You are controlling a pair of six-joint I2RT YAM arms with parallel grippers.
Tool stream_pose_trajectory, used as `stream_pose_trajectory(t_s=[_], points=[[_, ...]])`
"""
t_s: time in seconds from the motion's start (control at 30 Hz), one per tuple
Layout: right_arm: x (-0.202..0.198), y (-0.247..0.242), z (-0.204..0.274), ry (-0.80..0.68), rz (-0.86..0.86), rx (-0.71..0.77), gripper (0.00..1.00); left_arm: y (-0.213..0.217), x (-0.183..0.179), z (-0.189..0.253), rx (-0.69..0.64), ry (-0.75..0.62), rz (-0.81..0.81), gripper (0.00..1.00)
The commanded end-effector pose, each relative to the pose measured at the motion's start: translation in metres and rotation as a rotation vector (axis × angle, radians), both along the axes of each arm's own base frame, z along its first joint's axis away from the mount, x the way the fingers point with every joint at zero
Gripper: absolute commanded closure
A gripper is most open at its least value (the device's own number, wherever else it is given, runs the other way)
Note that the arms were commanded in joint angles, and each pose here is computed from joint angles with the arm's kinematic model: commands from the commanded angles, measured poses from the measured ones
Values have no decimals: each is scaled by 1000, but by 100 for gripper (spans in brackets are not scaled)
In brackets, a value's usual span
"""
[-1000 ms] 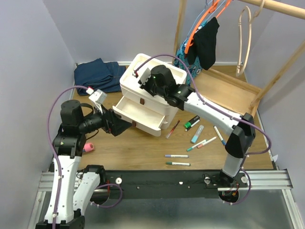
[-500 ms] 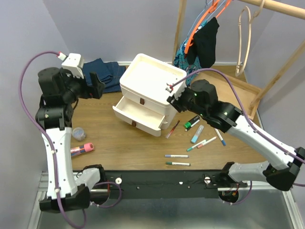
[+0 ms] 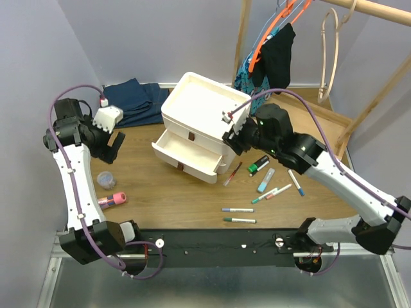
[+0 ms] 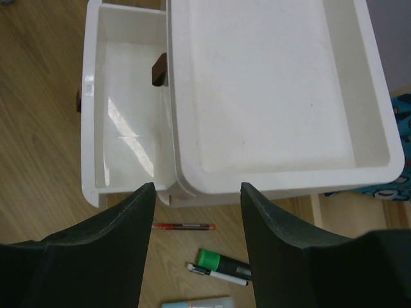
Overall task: Sort the stationery into containers
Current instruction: Pick up the stationery from the corner of the board.
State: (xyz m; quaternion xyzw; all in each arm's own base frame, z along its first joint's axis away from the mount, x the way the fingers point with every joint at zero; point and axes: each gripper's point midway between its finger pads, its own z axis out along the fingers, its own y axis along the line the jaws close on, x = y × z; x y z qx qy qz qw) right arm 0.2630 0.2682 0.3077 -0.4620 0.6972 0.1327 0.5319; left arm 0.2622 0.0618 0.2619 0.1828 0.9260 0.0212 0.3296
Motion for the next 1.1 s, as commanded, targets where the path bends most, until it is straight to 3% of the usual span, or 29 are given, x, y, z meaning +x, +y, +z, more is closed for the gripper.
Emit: stream_pose_trajectory(t_s=[0.0,0.1,0.23,0.5,0.67,1.07], points=[[12,14,18,15,60,-56,36,18,-65,-28,222,209,-424,3],[14,20,29,16,77,-56,36,42,-91,-65,265,333,-528,5],[4,32,40,40,143,-7,36,50,-121,-114,213,468,-591,9],[1,39,44,8,189,27,35,57,-128,-152,298,464,-591,9],[9,53,43,43,182,53,35,59,-149,-178,324,541,-610,9],[18,49,40,13,159,7,35,74,-121,-194,274,531,-598,11]])
